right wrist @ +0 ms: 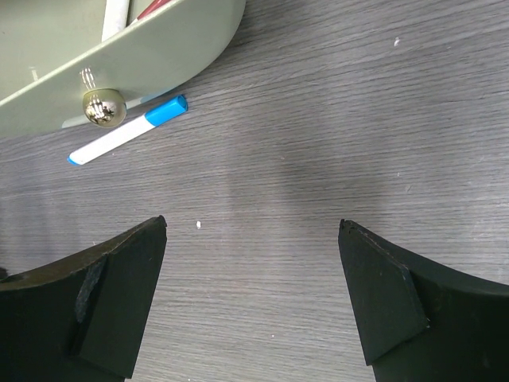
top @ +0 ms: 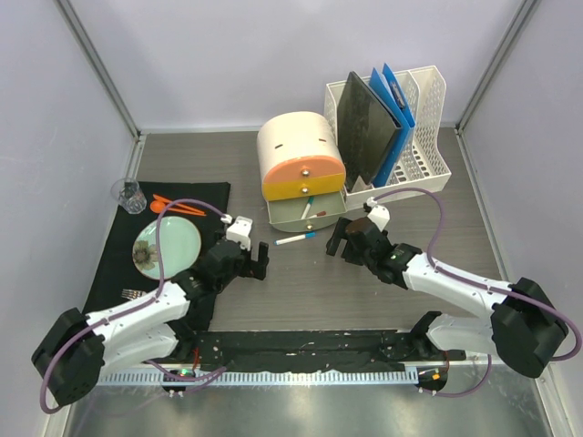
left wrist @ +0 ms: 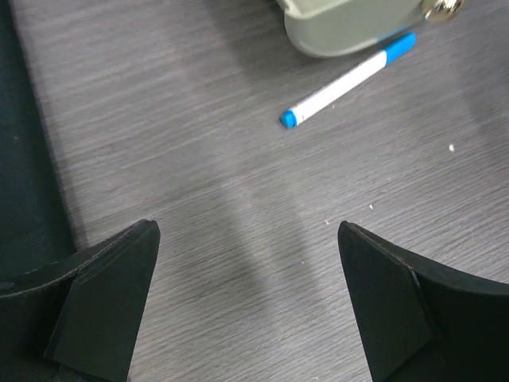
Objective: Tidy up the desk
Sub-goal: Pick up the stationery from the center of the board.
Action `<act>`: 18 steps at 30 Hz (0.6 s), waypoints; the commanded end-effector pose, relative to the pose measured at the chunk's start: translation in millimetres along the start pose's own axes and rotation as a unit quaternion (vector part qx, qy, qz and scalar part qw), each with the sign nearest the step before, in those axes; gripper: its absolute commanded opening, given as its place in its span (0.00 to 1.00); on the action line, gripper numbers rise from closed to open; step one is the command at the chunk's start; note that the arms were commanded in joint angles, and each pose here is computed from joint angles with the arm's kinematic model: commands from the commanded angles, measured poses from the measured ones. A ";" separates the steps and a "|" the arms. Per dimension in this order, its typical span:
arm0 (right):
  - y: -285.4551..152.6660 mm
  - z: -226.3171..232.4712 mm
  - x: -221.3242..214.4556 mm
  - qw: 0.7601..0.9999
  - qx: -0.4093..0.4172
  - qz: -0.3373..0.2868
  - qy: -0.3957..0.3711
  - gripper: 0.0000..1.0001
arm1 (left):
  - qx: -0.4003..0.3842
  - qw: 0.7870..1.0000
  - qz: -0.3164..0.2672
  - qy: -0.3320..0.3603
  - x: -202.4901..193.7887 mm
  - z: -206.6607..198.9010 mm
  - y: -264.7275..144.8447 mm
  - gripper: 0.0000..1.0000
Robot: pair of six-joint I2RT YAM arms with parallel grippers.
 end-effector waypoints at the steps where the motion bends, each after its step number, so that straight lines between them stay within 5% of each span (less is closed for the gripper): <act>1: -0.7 6.5 9.2 1.000 0.011 -0.016 0.000 0.95 | -0.020 1.000 -0.009 -0.008 3.8 -10.5 10.1 1.00; 18: -10.5 -1.7 10.7 1.000 -0.001 -0.024 0.007 0.94 | -0.024 0.999 0.007 0.034 -9.1 -18.1 53.2 0.95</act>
Point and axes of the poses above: each gripper's point midway between its finger pads, its own y axis out along the fingers, its own z axis along the line the jaws close on, x = y × z, the point moved 4 cm from there along -y, back along the fingers, and after that the axes turned 13 degrees about -y, right-handed, at the moved point
